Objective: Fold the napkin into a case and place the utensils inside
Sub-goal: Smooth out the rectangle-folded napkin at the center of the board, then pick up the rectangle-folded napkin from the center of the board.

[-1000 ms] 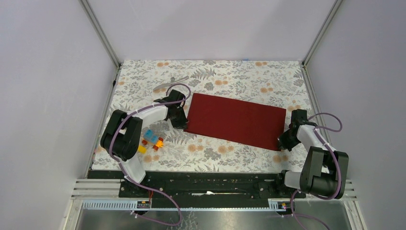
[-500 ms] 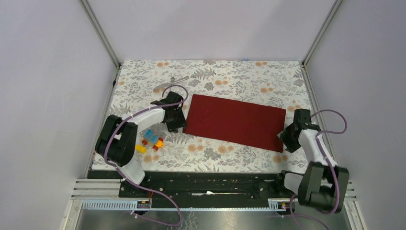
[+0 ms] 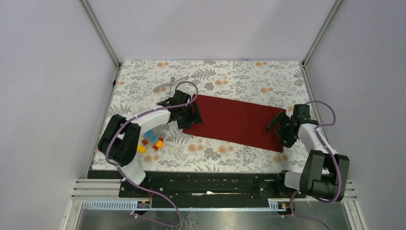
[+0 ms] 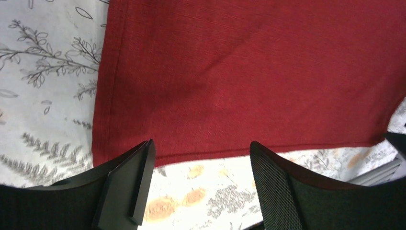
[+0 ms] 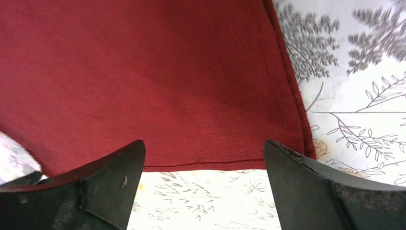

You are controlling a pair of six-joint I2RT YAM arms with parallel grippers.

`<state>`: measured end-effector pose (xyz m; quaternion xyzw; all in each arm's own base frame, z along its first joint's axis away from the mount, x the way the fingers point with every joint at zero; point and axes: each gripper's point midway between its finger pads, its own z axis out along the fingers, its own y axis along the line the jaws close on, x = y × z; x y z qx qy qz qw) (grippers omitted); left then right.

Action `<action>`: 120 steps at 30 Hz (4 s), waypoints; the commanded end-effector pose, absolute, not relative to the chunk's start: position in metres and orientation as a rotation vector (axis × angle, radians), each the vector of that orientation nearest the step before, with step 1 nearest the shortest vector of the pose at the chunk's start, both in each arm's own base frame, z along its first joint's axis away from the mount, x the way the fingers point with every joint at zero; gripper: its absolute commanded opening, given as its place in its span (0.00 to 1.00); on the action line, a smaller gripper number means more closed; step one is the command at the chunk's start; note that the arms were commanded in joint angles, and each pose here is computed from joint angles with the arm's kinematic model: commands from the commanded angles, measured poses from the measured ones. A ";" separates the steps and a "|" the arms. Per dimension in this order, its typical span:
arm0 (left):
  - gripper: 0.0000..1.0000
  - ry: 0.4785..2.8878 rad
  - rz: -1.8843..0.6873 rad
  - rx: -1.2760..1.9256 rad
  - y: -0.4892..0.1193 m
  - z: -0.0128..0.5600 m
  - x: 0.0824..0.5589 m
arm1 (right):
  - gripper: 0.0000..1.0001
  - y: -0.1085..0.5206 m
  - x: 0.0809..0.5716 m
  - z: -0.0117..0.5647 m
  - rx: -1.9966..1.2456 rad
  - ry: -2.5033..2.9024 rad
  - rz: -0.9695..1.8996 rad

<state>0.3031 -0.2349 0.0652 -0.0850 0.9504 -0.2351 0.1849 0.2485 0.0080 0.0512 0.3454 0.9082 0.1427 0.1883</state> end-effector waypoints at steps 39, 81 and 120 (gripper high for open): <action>0.99 2.317 -0.924 -0.407 -0.236 0.030 0.508 | 1.00 -0.045 0.410 0.024 0.808 2.318 0.781; 0.99 2.284 -1.050 -0.282 -0.248 0.090 0.546 | 1.00 -0.056 0.428 0.055 0.781 2.312 0.963; 0.99 2.199 -1.232 0.382 -0.318 0.262 0.347 | 0.49 -0.046 0.291 0.003 0.684 3.110 0.109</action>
